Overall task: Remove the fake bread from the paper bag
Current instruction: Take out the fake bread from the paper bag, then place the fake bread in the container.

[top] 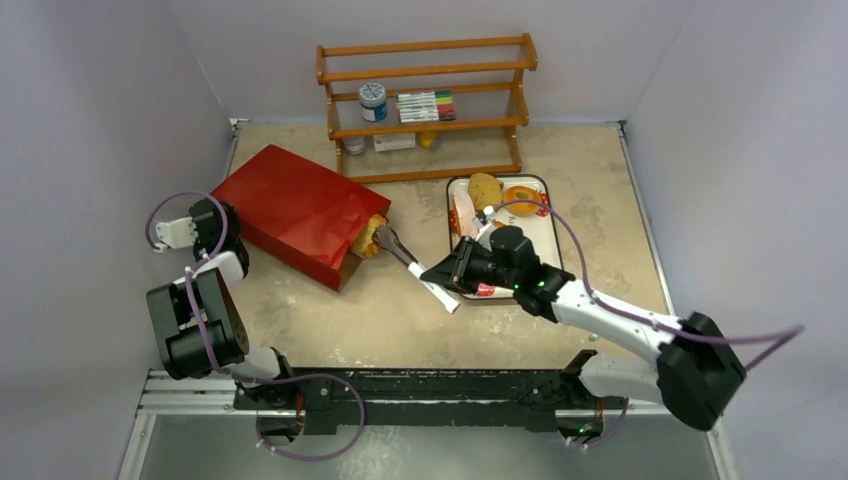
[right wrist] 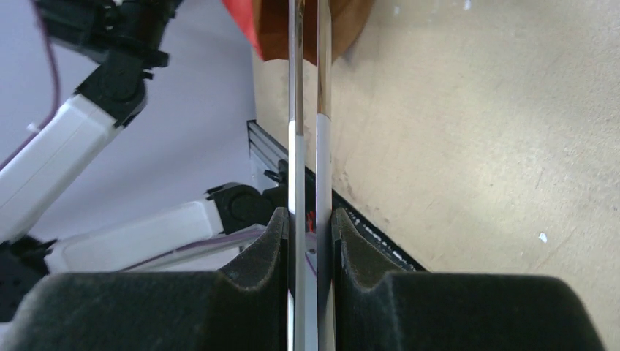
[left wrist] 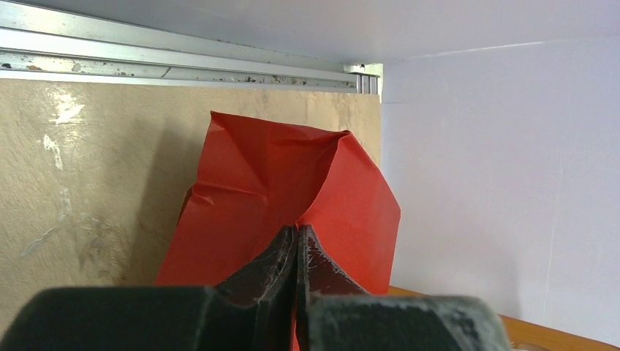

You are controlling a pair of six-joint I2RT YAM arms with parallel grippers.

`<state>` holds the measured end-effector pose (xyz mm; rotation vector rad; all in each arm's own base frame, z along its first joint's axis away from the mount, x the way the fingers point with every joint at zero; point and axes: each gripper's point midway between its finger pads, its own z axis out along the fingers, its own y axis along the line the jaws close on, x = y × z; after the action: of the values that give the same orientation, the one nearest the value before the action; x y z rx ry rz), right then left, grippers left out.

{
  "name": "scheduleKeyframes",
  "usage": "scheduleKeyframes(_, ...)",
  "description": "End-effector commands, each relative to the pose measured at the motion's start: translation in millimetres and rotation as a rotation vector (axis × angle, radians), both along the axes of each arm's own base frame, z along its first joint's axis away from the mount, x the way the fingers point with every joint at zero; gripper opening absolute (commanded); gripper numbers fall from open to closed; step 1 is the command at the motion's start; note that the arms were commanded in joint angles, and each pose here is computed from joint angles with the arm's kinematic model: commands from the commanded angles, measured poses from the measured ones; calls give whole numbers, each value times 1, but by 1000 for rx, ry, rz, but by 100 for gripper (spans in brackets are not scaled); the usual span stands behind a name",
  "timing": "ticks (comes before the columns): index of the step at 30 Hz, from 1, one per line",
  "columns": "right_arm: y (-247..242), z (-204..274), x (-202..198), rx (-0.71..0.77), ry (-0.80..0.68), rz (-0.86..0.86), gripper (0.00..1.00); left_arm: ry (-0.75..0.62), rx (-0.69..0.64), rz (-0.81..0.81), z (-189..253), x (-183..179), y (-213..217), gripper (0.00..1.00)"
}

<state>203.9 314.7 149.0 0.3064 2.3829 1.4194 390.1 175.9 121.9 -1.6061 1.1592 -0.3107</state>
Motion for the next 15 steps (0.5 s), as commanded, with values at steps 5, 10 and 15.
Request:
scheduleKeyframes(5, -36, 62, -7, -32, -162, -84, 0, -1, 8, 54, -1, -14, 6, 0)
scheduleKeyframes(10, -56, 94, -5, -54, -224, -162, 0, 14, 6, 55, -7, -20, 4, 0)
scheduleKeyframes(15, -68, 117, -3, -73, -261, -211, 0, 24, 4, 50, -9, -21, 2, 0)
